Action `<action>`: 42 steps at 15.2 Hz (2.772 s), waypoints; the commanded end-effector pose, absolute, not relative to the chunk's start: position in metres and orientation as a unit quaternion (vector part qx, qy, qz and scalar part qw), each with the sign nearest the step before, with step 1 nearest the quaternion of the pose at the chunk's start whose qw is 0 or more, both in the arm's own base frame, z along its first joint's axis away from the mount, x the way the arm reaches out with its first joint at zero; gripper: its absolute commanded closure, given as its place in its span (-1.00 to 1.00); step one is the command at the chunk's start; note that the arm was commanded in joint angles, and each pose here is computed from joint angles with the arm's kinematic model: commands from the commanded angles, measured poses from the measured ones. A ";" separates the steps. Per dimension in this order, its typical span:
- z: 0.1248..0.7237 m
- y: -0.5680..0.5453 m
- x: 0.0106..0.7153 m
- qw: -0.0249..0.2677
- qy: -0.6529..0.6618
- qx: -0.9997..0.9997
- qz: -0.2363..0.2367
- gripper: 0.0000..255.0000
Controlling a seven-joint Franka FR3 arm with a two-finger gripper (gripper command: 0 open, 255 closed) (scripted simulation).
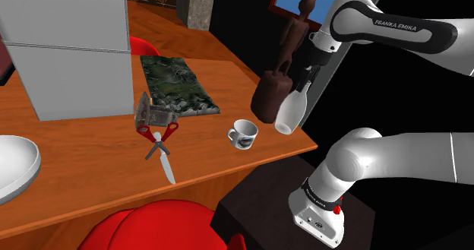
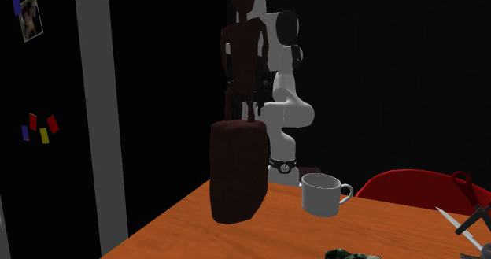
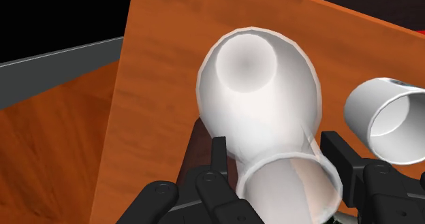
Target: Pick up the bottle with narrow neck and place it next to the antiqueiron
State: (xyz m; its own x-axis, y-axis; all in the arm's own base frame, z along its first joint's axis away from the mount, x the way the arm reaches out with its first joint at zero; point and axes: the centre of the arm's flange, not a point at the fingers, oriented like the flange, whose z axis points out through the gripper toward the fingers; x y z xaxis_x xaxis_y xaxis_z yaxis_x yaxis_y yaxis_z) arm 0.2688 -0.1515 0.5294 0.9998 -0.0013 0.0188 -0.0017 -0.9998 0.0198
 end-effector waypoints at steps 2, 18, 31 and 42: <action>0.546 -0.151 0.268 0.010 -0.001 1.000 0.009 1.00; 0.630 -0.151 0.268 0.010 -0.001 1.000 0.009 1.00; 0.699 -0.151 0.268 0.010 -0.001 1.000 0.009 1.00; 0.757 -0.151 0.268 0.010 -0.001 1.000 0.009 1.00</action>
State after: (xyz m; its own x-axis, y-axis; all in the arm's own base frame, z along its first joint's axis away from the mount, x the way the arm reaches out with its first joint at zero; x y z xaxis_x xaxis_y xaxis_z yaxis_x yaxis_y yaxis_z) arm 0.2689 -0.1509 0.7514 0.9998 -0.0013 0.0189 -0.0017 -0.9998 0.0197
